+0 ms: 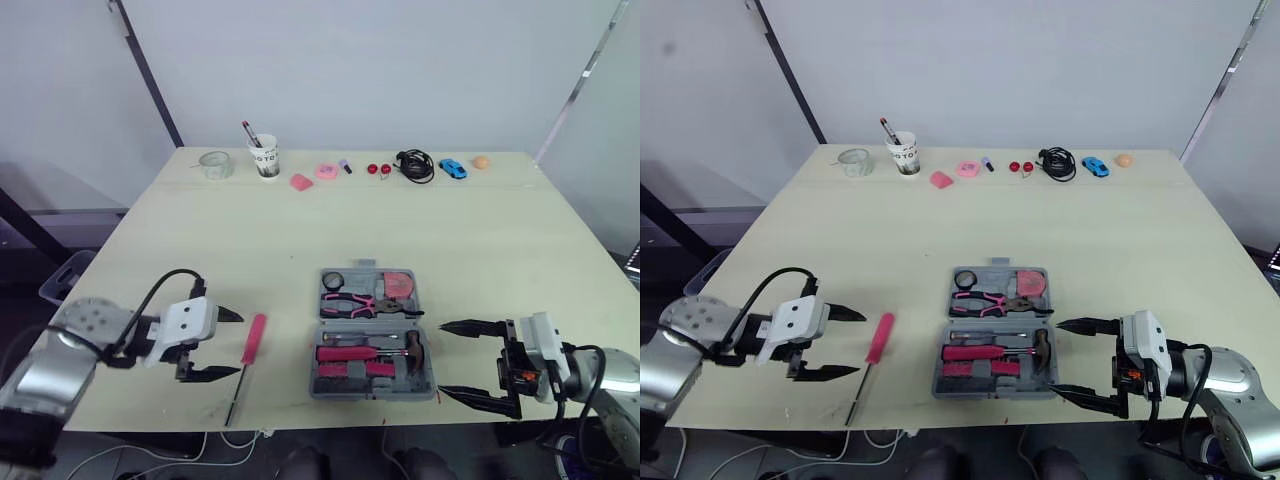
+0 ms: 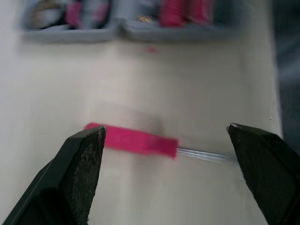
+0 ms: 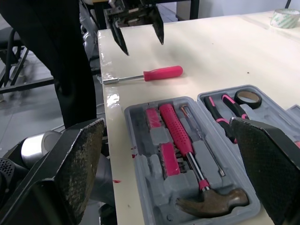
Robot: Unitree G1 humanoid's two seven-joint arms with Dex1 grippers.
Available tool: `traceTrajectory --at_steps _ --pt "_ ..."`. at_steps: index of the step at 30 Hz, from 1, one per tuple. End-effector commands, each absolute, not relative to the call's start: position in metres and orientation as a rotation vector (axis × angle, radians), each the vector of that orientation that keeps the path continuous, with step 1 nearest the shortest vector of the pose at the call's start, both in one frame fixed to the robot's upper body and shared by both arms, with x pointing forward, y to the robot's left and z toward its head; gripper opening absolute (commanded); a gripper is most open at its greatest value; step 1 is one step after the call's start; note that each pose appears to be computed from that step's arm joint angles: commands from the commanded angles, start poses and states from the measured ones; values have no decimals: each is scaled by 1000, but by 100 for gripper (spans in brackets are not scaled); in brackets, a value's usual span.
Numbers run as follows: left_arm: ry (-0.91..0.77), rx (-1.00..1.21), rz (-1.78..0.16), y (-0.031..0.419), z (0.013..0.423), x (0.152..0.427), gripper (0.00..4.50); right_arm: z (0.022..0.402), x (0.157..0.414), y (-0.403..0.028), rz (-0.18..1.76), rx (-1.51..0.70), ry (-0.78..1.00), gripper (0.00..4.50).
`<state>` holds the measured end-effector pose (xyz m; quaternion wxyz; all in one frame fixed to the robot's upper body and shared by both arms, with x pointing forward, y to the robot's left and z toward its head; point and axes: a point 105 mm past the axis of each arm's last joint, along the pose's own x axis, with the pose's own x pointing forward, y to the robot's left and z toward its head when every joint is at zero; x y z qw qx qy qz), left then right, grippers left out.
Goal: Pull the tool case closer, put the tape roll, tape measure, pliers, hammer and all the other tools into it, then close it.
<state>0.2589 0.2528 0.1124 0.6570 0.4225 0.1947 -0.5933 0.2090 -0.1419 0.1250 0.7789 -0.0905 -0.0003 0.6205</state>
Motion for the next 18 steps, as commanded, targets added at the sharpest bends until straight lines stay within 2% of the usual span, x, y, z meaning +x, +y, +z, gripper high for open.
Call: traceTrajectory --at_steps 1,3,8,18 --pt "463 1096 -1487 260 112 259 439 134 208 -139 1346 -212 -35 450" --pt "447 1174 -1537 258 114 267 439 134 209 -139 1340 -210 -38 450" --pt "451 1551 -1694 258 117 290 439 137 210 -140 1328 -215 -41 450" --pt "329 1841 -1995 238 97 296 439 138 213 -139 1326 -216 -42 450"
